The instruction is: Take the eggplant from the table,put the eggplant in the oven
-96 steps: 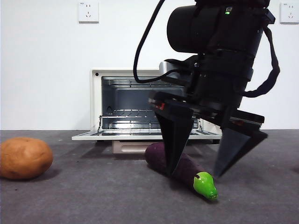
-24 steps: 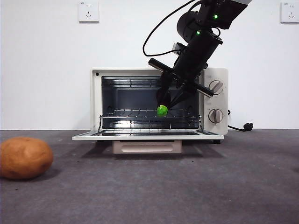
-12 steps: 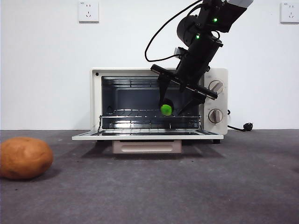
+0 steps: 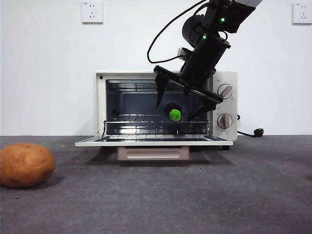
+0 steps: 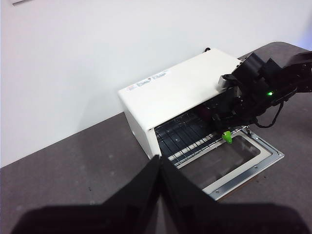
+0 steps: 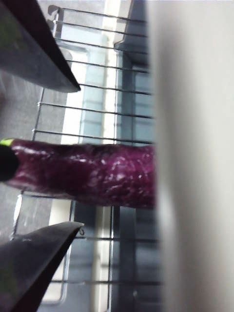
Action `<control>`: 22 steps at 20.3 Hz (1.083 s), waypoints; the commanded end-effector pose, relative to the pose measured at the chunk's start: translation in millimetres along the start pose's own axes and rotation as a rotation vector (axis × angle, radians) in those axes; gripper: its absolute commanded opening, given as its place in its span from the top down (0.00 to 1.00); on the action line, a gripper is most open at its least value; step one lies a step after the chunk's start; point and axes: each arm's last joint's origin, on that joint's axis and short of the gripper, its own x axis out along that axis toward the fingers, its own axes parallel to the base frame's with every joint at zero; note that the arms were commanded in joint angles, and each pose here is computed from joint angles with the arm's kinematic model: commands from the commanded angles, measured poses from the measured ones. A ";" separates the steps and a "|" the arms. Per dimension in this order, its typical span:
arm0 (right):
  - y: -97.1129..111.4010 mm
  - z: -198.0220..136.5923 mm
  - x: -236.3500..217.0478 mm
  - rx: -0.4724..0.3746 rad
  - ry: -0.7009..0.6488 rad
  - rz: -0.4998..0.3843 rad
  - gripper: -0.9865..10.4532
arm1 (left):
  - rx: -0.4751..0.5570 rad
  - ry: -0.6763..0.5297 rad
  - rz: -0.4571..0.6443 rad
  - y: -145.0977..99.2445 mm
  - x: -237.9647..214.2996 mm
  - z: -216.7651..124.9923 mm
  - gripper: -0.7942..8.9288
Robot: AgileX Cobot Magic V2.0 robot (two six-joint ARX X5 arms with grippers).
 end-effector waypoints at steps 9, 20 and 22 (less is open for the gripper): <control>22.3 1.6 -85.2 -0.149 0.030 0.004 0.52 | 0.013 0.002 -0.009 -0.7 1.0 -0.4 0.92; 47.7 -13.2 -245.3 -0.274 -0.108 0.206 0.53 | 0.013 0.002 -0.008 -0.6 1.0 -0.3 0.92; 49.1 -18.6 -272.0 -0.292 -0.161 0.219 0.53 | 0.013 0.002 -0.008 -0.6 1.0 -0.3 0.92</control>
